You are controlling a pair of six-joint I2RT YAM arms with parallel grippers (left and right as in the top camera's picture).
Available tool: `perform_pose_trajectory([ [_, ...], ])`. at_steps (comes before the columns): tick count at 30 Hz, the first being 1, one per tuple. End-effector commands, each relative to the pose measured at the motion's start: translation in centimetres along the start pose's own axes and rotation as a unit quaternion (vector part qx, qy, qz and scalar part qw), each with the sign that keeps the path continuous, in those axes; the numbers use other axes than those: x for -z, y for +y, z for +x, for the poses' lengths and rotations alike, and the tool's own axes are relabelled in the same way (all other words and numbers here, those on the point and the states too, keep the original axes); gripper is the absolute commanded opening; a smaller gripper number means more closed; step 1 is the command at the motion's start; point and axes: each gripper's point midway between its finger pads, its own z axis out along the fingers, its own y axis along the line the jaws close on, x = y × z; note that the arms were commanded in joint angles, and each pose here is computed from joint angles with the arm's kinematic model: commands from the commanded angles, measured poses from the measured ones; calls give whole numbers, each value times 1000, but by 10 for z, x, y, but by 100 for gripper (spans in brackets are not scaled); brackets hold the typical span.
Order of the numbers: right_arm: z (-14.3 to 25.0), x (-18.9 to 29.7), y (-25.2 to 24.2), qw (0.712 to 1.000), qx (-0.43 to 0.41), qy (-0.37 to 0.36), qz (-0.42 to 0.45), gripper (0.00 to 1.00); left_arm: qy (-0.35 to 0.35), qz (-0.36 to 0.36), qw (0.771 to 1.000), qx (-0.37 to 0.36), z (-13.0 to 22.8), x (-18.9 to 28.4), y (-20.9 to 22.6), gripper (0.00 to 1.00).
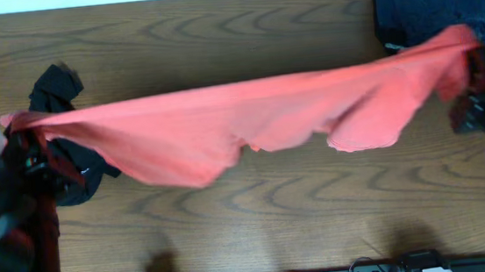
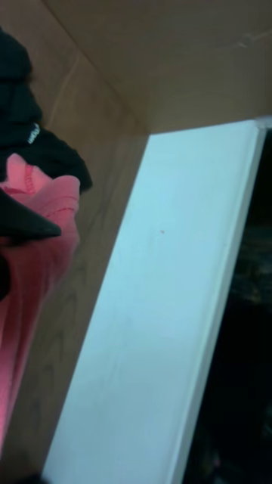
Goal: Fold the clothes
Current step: 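Lift the t-shirt with both grippers and lay it flat on the table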
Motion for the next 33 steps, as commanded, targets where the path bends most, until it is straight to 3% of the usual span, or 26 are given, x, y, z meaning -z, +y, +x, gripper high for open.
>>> perform_pose_trajectory([
  [1, -36, 39, -23, 996, -10, -63, 57, 1, -16, -1, 1000, 12, -9, 8, 2, 6],
  [6, -52, 60, -25, 995, -5, -84, 58, 1, -7, 2, 1000, 12, -4, 8, 1, 6],
  [16, -50, 59, -25, 996, -2, -70, 58, 1, 9, 10, 1000, 19, -3, 23, 0, 6],
  [33, -79, 127, -22, 993, -4, -111, 40, 1, -61, 60, 996, 28, -53, 99, -9, 6],
])
